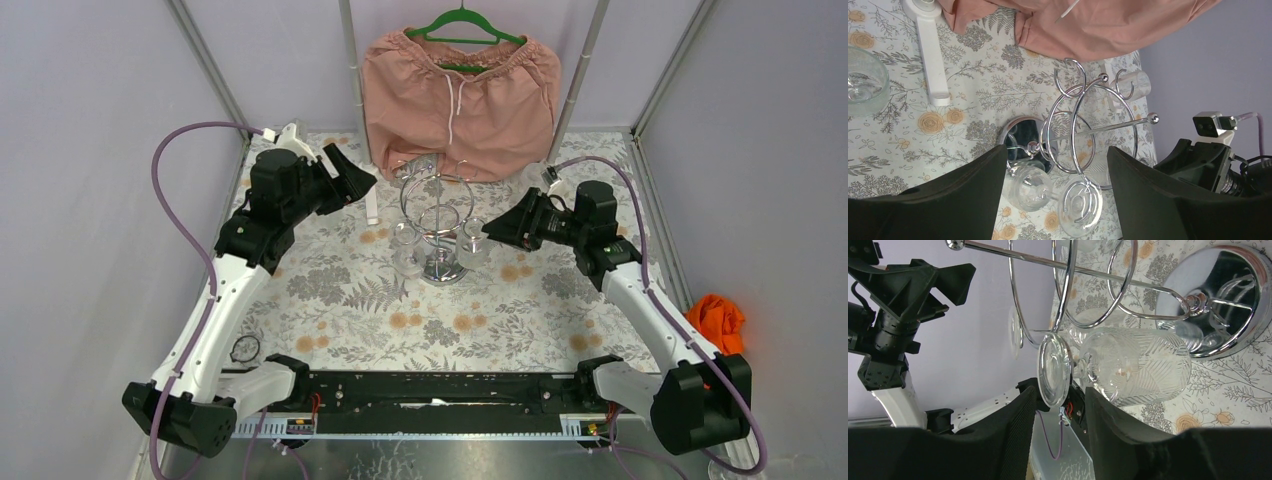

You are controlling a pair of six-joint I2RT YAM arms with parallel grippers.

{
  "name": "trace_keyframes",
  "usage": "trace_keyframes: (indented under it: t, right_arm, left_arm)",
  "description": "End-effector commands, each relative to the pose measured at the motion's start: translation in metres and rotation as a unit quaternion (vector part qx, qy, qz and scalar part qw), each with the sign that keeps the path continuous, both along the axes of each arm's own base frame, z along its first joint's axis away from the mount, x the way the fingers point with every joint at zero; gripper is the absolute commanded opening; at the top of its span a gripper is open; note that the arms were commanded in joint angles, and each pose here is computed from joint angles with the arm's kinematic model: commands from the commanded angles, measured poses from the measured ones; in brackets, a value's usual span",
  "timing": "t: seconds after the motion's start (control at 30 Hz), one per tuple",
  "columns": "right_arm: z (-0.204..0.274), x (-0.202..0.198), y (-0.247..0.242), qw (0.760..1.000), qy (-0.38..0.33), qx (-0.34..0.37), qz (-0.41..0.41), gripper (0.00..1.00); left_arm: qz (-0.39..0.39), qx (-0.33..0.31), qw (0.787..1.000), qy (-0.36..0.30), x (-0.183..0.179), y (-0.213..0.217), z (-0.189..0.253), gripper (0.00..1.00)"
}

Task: Take the wine glass off the wine glass rack

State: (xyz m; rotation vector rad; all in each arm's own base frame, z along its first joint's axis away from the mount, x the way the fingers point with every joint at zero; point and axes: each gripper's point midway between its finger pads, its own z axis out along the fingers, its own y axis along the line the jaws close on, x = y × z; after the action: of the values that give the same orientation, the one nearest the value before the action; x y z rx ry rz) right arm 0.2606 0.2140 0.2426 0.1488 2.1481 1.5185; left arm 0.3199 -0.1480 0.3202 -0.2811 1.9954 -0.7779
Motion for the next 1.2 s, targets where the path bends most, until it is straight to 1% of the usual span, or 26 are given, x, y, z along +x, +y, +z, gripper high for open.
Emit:
trace_keyframes:
  t: [0.0,0.17,0.33,0.57,0.7,0.8,1.0,1.17]
  right_arm:
    - [0.005,0.005,0.002,1.0,-0.016,-0.001,-0.001,0.47]
    - [0.007,0.007,0.006,1.0,-0.015,0.006,0.0,0.42]
    - [0.012,0.006,0.011,1.0,-0.019,0.012,0.003,0.41]
    - [0.01,0.007,0.02,1.0,-0.011,0.019,0.006,0.27]
    - [0.01,0.007,0.019,1.0,-0.009,0.018,-0.003,0.25]
    - [0.01,0.007,0.017,1.0,-0.003,0.022,-0.013,0.19]
    - [0.012,0.004,0.013,0.998,0.012,0.038,-0.042,0.13]
    - [0.013,0.0,0.01,0.997,0.023,0.05,-0.056,0.06]
  left_arm:
    - [0.002,-0.002,1.0,-0.019,0.001,0.002,0.007,0.81]
    - [0.001,-0.002,1.0,-0.018,0.002,0.001,0.006,0.81]
    - [0.001,0.0,1.0,-0.016,0.002,0.001,0.004,0.81]
    - [0.004,0.001,1.0,-0.018,0.001,0.003,0.004,0.81]
    - [0.004,0.002,1.0,-0.018,0.001,0.004,0.003,0.81]
    - [0.005,0.001,1.0,-0.017,0.001,0.004,0.003,0.81]
    - [0.002,0.0,1.0,-0.016,0.002,0.002,0.002,0.81]
    - [-0.002,-0.002,1.0,-0.017,0.001,0.001,0.003,0.81]
